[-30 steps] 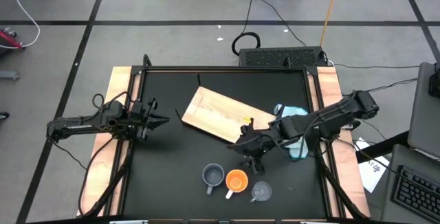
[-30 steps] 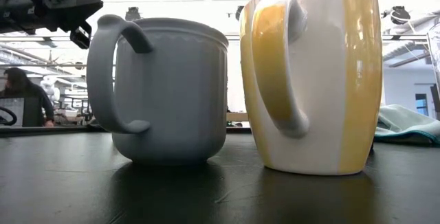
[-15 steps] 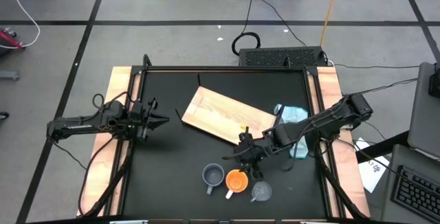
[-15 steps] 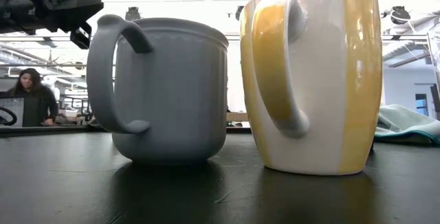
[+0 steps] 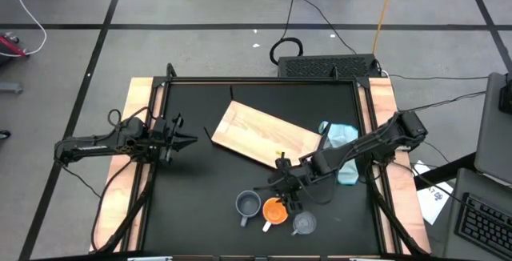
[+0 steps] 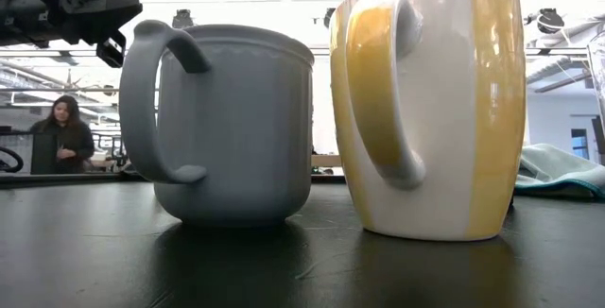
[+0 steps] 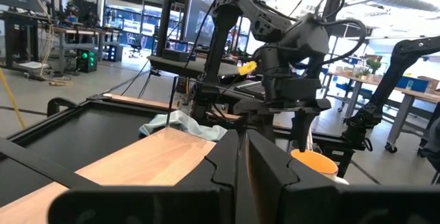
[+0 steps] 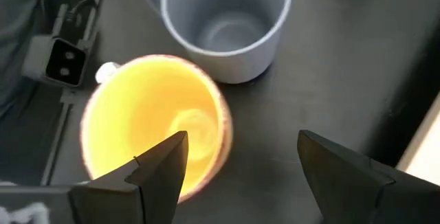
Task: Stack small to large cups/mugs on shelf
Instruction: Put the yellow mug on the shelf
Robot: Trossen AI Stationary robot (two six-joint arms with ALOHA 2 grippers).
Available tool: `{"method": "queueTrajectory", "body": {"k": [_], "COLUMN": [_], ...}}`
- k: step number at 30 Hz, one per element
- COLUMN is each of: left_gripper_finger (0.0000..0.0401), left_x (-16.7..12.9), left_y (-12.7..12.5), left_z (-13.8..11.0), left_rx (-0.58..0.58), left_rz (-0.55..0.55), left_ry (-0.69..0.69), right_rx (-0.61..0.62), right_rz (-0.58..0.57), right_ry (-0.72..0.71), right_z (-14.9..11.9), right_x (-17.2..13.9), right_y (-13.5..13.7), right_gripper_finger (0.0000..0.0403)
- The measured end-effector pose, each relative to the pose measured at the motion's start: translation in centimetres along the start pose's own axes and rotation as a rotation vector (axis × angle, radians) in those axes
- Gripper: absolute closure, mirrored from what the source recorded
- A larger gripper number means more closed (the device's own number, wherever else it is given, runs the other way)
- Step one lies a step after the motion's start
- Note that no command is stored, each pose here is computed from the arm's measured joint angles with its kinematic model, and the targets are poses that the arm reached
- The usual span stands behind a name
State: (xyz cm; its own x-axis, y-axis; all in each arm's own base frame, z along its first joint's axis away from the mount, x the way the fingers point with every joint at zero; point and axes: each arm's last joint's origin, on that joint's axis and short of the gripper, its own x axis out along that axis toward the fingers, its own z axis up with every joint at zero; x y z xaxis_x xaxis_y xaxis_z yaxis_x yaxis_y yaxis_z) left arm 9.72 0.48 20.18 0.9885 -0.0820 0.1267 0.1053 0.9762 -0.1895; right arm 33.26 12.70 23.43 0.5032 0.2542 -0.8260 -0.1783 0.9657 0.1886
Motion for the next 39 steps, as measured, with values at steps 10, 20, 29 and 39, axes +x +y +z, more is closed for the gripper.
{"method": "queueTrajectory", "body": {"k": [10, 20, 29, 39], "left_gripper_finger": [0.0368, 0.0368, 0.0368, 0.0368], "left_x": [0.0, 0.0, 0.0, 0.0], "left_y": [0.0, 0.0, 0.1, 0.0], "left_z": [0.0, -0.2, -0.3, -0.2], "left_rx": [0.001, -0.004, -0.007, -0.005], "left_rz": [0.0, 0.005, 0.006, 0.004], "left_ry": [0.0, 0.021, 0.03, 0.022], "right_rx": [0.031, 0.084, 0.074, 0.071], "right_rz": [0.017, 0.002, -0.001, -0.015], "right_ry": [0.002, 0.022, 0.056, 0.083], "right_z": [-0.2, -0.4, -0.8, -1.1], "right_x": [0.1, 0.4, 1.5, 2.7], "right_y": [0.8, 0.7, 1.1, 1.1], "right_gripper_finger": [0.0135, 0.0135, 0.0135, 0.0167]}}
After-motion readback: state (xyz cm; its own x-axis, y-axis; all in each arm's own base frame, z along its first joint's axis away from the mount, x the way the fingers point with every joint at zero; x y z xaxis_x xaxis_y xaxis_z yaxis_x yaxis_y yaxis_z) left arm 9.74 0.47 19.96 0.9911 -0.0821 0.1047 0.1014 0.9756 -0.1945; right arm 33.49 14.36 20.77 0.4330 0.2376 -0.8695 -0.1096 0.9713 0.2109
